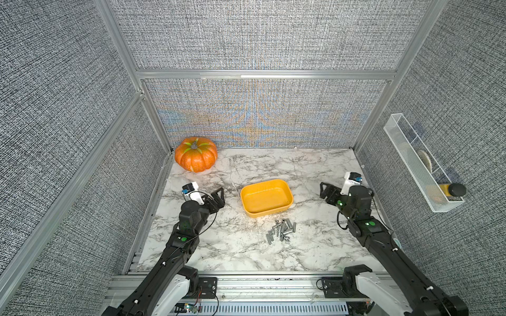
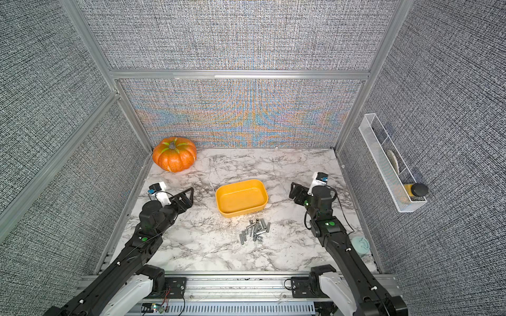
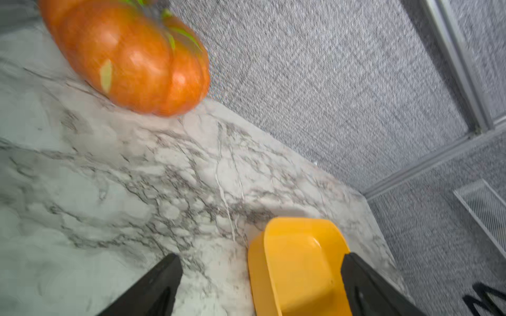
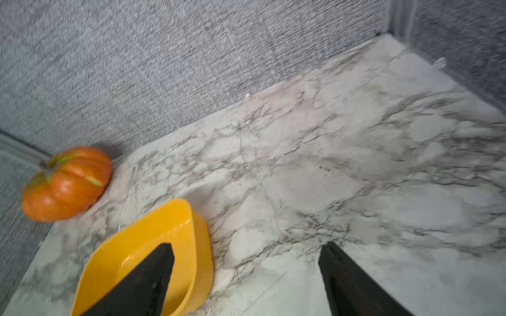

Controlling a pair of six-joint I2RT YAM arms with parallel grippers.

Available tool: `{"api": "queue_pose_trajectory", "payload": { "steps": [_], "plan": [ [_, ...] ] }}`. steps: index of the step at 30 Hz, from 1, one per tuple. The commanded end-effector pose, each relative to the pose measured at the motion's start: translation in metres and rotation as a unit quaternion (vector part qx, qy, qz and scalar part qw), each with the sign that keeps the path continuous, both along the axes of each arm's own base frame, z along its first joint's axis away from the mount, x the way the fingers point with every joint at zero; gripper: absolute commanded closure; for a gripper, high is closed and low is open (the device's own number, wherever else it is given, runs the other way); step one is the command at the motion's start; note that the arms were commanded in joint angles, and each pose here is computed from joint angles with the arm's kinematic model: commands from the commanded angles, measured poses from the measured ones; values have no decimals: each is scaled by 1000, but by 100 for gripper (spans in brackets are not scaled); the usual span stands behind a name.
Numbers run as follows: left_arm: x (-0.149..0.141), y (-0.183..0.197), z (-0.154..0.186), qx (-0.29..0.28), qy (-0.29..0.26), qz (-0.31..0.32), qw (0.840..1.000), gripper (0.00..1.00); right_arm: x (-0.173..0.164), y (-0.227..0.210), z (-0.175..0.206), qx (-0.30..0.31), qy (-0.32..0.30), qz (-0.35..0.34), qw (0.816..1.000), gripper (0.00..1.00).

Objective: Put the socket on the desktop into the storage box
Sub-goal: Pick up the socket head from the center of the board.

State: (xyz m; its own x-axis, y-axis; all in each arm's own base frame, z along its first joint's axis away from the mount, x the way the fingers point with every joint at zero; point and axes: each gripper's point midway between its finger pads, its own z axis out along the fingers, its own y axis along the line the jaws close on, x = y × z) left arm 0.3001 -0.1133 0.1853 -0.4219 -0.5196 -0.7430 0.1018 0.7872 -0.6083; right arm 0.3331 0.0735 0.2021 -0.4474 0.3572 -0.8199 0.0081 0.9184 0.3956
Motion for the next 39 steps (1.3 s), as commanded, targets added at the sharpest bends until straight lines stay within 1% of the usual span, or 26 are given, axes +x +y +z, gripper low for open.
{"api": "queue_pose_trajectory", "payload": {
  "steps": [1,3,4,5,6,8,9,11,13,15,16,18,20,22,27,31,39],
  "plan": [
    [-12,-17,-19,11,38,-4,999,5,-17,37,-29,-47,71,50,995,20],
    [-22,-39,-28,17,47,-37,998,5,-30,64,-45,-62,95,79,990,26],
    [-28,-52,-34,25,49,-60,997,5,-38,77,-54,-67,106,94,988,30],
    [-32,-61,-38,36,48,-78,995,5,-44,86,-61,-71,113,102,986,32],
    [-35,-69,-41,50,48,-89,994,5,-52,95,-68,-76,122,109,984,37],
    [-38,-74,-50,72,50,-93,992,5,-62,101,-81,-87,141,103,981,43],
    [-39,-76,-54,73,54,-94,991,5,-67,104,-86,-91,149,102,979,46],
    [-45,-83,-60,47,62,-107,991,5,-77,104,-93,-93,162,93,978,52],
    [-56,-101,-58,16,52,-154,987,5,-87,103,-101,-87,170,94,977,59],
    [-63,-114,-51,19,36,-187,982,5,-95,96,-111,-77,182,84,977,71],
    [-64,-118,-48,31,30,-195,980,5,-100,94,-118,-71,191,84,975,76],
    [-64,-120,-44,50,17,-200,978,5,-109,91,-129,-60,207,85,973,76],
    [-66,-119,-47,48,19,-199,979,4,-117,88,-139,-50,220,82,971,76],
    [-70,-120,-47,50,11,-211,976,4,-121,86,-144,-35,221,78,971,76],
    [-69,-111,-55,60,11,-195,979,2,-122,92,-149,-14,220,87,972,72],
    [-70,-116,-56,65,10,-208,976,2,-120,98,-151,-14,223,95,970,70],
    [-71,-132,-73,78,42,-242,966,2,-108,109,-150,-33,223,103,969,69]
  ]
}}
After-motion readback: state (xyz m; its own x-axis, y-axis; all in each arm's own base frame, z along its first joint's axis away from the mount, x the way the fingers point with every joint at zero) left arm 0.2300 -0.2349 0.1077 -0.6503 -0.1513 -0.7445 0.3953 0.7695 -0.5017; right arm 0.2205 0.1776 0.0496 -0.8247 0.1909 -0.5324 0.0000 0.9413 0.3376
